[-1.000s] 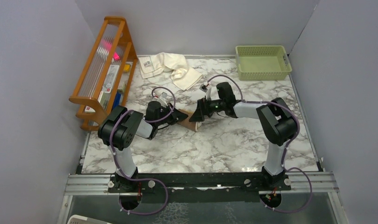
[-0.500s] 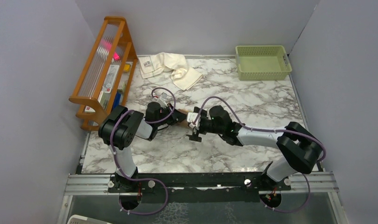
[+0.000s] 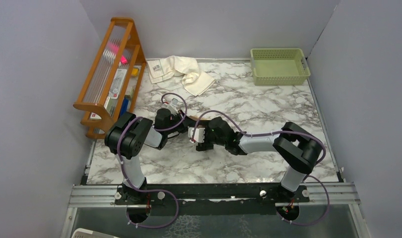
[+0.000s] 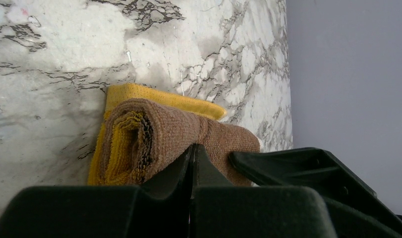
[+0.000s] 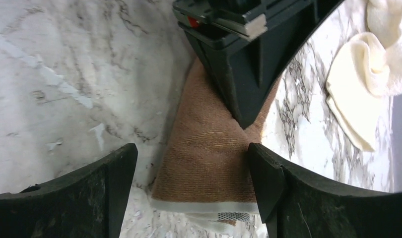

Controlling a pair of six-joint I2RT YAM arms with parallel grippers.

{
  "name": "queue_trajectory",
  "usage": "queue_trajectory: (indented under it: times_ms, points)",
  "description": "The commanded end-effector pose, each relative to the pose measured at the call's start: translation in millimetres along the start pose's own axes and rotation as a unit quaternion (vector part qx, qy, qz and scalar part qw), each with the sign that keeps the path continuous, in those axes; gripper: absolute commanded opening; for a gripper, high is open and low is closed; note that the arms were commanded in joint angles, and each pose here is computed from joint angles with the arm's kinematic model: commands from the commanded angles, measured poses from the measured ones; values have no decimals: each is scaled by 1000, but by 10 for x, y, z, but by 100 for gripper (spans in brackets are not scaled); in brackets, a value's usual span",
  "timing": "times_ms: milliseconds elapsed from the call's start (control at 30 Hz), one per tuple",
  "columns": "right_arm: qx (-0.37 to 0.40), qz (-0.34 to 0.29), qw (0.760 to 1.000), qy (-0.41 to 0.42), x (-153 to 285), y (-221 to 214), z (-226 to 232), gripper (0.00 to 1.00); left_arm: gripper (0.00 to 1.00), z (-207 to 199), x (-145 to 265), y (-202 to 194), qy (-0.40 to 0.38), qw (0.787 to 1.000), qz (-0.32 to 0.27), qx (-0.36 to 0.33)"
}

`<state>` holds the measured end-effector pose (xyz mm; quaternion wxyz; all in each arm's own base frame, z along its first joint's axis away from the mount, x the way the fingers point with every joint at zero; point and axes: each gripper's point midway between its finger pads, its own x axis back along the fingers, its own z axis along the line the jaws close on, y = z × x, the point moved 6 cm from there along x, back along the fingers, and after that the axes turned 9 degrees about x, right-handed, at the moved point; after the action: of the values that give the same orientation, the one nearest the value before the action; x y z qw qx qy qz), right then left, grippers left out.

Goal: Roll the towels
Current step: Roll the towel at the center of the board.

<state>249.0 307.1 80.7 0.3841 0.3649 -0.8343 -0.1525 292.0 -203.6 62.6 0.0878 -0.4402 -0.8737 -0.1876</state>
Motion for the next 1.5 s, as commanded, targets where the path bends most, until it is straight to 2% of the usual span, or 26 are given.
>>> queue_trajectory:
  times_ms: [0, 100, 200, 400, 500, 600, 700, 933, 1200, 1300, 1400, 1467]
  points:
    - [-2, 59, 998, -14, -71, -124, -37, 80, 0, 406, 80, -235, 83, 995, 44, 16]
    - [-13, 96, 995, -1, -131, -229, 21, 69, 0, 411, 78, -234, 85, 995, 45, 14]
    - [-31, 118, 992, 21, -176, -299, 82, 53, 0, 409, 75, -233, 85, 995, 48, 12]
    - [-98, 105, 987, 66, -171, -311, 108, 21, 0, 284, 77, -132, 75, 996, 43, -2]
    - [-150, 82, 982, 75, -129, -284, 43, 14, 1, 158, 122, -4, 68, 997, 34, -5]
    - [-206, 41, 975, 77, -63, -213, -104, 12, 21, -7, 227, 196, 58, 998, 9, -11]
    - [-264, 2, 961, 86, 4, -160, -239, 11, 33, -185, 335, 357, 54, 998, -16, -29]
    - [-384, -56, 914, 115, 82, -218, -449, 12, 37, -413, 411, 429, 47, 997, -24, -56]
    - [-486, -86, 854, 166, 20, -433, -459, 13, 39, -533, 195, 213, 41, 997, 10, -61]
    - [-499, -80, 846, 172, -2, -503, -411, 13, 40, -584, 140, 156, 38, 997, 17, -63]
    - [-499, -74, 845, 175, -18, -533, -375, 13, 47, -571, 131, 130, 41, 997, 19, -55]
    - [-495, -74, 848, 172, -12, -547, -365, 13, 62, -546, 129, 104, 48, 998, 23, -34]
